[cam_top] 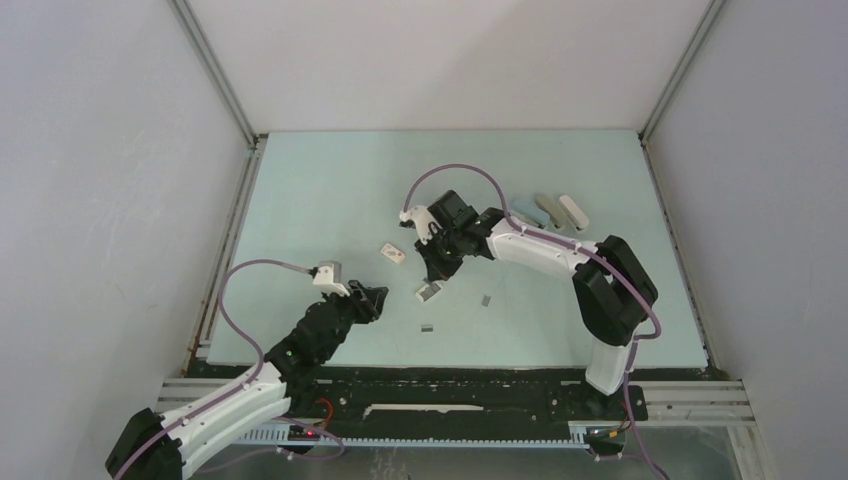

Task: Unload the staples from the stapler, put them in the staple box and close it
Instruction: Place the staple in the staple box.

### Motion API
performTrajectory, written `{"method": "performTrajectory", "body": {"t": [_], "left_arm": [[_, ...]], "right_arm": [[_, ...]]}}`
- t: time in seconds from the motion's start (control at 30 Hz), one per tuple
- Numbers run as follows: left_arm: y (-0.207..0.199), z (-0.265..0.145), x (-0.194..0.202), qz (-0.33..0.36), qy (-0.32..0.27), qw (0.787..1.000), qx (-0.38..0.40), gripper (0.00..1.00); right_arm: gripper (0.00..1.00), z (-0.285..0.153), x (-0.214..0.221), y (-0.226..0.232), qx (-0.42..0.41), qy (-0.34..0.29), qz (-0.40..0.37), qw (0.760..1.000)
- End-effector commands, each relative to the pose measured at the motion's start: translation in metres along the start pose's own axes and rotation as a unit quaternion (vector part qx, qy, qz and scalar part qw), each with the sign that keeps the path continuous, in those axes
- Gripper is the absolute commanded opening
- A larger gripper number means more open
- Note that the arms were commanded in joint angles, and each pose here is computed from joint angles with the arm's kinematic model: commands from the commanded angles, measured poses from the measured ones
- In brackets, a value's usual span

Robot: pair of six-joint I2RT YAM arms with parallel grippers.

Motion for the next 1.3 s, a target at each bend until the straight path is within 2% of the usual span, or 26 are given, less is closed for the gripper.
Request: {"method": "performTrajectory", "body": {"t": [0.0, 0.43, 0.83, 1.27], "left_arm": [[0.014, -0.001, 0.01, -0.002, -0.002, 1.0, -0.022, 0.51], [0.016, -0.002, 0.012, -0.004, -0.005, 1.0, -0.024, 0.52], [0.017, -0.002, 0.012, -0.005, -0.006, 1.0, -0.023, 0.52], [0.017, -0.003, 0.012, -0.005, -0.006, 1.0, -0.023, 0.52]], "right_arm": [[0.0, 0.006, -0.009, -0.005, 0.032, -0.014, 0.01, 0.999], [0.0, 0.03, 0.0, -0.001, 0.048, 0.018, 0.019, 0.999], [0.0, 0.041, 0.003, -0.006, 0.093, 0.019, 0.043, 0.995], [0.0, 0.043, 0.005, -0.007, 0.107, 0.024, 0.046, 0.993]]}}
Point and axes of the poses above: each gripper's point midway between its finger pads, its own z axis out along the fingers, its own y axis along the line the jaws close on, x = y × z, the point moved 7 cm from there along -z, back along the fingers, and after that the axes turned 2 degrees about -z, right-handed, at the moved point
